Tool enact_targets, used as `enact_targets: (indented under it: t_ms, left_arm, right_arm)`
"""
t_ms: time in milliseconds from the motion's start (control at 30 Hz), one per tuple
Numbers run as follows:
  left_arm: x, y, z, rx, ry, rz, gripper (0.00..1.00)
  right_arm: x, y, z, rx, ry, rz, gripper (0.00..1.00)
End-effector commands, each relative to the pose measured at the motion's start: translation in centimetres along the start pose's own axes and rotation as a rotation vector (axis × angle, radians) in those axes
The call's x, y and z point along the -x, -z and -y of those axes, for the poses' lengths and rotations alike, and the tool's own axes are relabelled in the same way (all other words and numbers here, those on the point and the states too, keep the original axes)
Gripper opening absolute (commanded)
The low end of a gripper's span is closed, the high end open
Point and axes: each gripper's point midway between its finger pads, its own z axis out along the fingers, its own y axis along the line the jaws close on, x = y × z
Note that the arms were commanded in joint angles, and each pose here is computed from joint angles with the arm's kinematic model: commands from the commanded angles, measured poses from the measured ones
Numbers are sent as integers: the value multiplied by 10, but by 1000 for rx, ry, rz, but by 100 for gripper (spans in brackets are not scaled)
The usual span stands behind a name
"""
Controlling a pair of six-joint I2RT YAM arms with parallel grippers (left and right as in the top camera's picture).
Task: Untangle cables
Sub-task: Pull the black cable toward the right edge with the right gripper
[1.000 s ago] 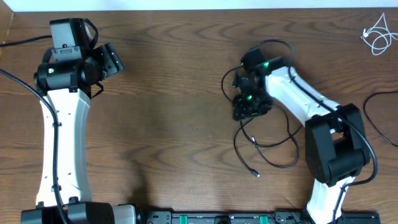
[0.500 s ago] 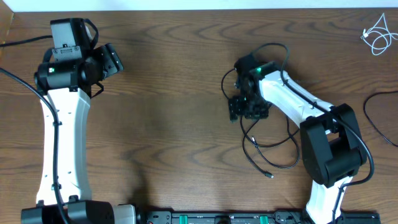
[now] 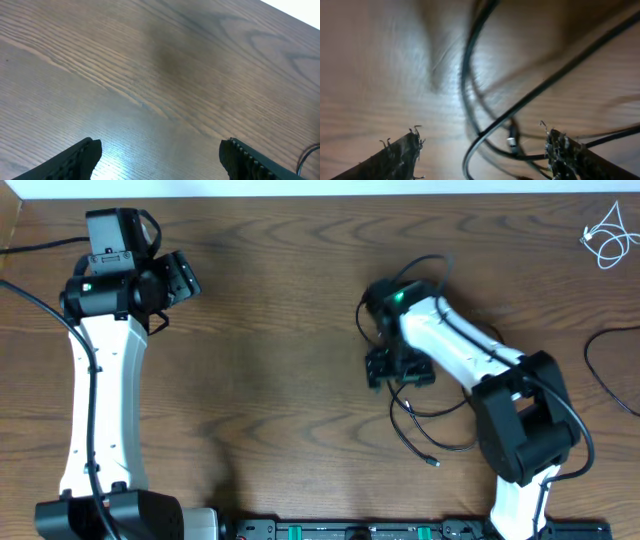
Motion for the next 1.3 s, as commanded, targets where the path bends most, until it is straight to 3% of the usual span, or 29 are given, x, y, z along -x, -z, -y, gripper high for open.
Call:
enact_targets:
  t_ms: [0, 167, 300, 400, 433, 500, 667, 900, 1100, 1267]
  left_arm:
    - [3, -3, 0, 5, 11, -2, 80]
    - [3, -3, 0, 5, 11, -2, 80]
    - [3, -3, 0, 5, 11, -2, 80]
    - [3, -3, 0, 4, 12, -2, 80]
    - [3, -3, 0, 5, 11, -2, 80]
    - [3, -3, 0, 5, 12, -2, 81]
    - [2, -3, 0, 4, 12, -3, 80]
    - [2, -3, 0, 4, 12, -3, 80]
    - [3, -3, 0, 4, 12, -2, 80]
    - [3, -3, 0, 4, 12, -2, 80]
  right_arm:
    - [-20, -13, -7, -17, 89, -53, 80]
    - [-39, -30, 3, -49, 100, -117, 80]
    - [-50, -40, 10, -63, 103, -149, 73]
    - [-35, -43, 2, -34, 109, -87, 37]
    - [-20, -44, -4, -13, 114, -22, 18]
    - [-5, -43, -5, -15, 112, 37, 1]
    - [48, -17, 15, -1, 29, 188, 1]
    - [110, 128, 106, 51, -73, 403, 1]
    - [111, 261, 219, 35, -273, 684, 1]
    - [76, 365, 332, -24, -539, 1002, 1]
